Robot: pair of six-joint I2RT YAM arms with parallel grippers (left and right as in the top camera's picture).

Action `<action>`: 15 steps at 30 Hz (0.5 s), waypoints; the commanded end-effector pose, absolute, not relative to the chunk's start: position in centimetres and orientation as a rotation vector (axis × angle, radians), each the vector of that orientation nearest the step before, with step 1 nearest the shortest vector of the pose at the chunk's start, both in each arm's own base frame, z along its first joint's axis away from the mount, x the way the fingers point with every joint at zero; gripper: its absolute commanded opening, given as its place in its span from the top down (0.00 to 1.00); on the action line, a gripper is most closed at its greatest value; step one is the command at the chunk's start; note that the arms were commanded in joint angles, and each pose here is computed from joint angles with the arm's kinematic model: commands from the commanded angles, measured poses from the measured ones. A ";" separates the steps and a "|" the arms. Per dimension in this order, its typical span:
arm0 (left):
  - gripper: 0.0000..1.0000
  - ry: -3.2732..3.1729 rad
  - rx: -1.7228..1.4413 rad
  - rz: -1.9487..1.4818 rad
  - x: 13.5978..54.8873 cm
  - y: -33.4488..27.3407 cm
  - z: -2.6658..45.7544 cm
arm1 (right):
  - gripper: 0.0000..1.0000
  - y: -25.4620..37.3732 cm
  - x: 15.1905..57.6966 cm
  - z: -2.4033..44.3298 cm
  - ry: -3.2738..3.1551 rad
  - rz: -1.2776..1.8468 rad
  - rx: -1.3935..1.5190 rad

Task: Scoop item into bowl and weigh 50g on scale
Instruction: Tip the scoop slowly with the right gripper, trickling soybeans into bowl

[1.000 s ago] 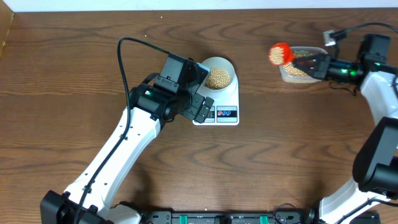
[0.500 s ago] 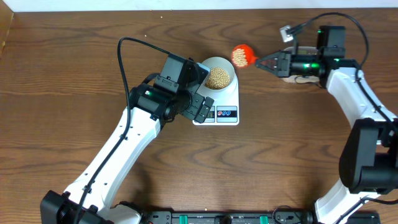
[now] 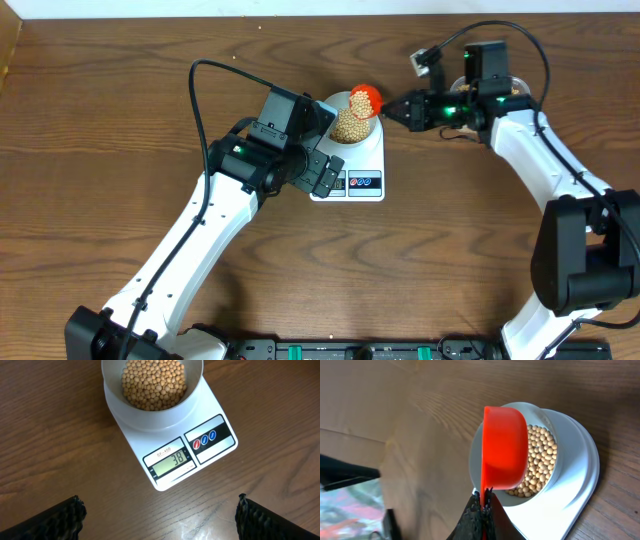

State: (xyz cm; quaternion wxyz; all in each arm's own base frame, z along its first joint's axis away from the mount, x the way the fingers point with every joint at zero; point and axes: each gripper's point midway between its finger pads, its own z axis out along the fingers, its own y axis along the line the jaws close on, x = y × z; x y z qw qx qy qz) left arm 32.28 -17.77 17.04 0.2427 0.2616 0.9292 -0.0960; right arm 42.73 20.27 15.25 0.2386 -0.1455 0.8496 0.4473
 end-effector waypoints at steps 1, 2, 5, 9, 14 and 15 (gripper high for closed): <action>0.02 2.546 0.720 -0.260 32.3 -17.7 16.8 | 0.98 20.4 42.8 16.9 2.310 1.084 -0.415; 0.02 2.546 0.720 -0.260 32.3 -17.7 16.8 | 0.98 20.6 42.7 17.1 2.307 1.054 -0.435; 0.02 2.546 0.720 -0.260 32.3 -17.7 16.8 | 0.99 21.0 42.4 17.1 2.321 0.966 -0.462; 0.02 2.546 0.720 -0.260 32.3 -17.7 16.8 | 0.99 21.5 41.9 16.9 2.347 0.837 -0.489; 0.02 2.546 0.720 -0.260 32.3 -17.7 16.8 | 0.99 22.2 41.6 16.8 2.350 0.792 -0.510; 0.02 2.546 0.720 -0.260 32.3 -17.7 16.8 | 0.99 22.4 41.5 16.8 2.343 0.786 -0.536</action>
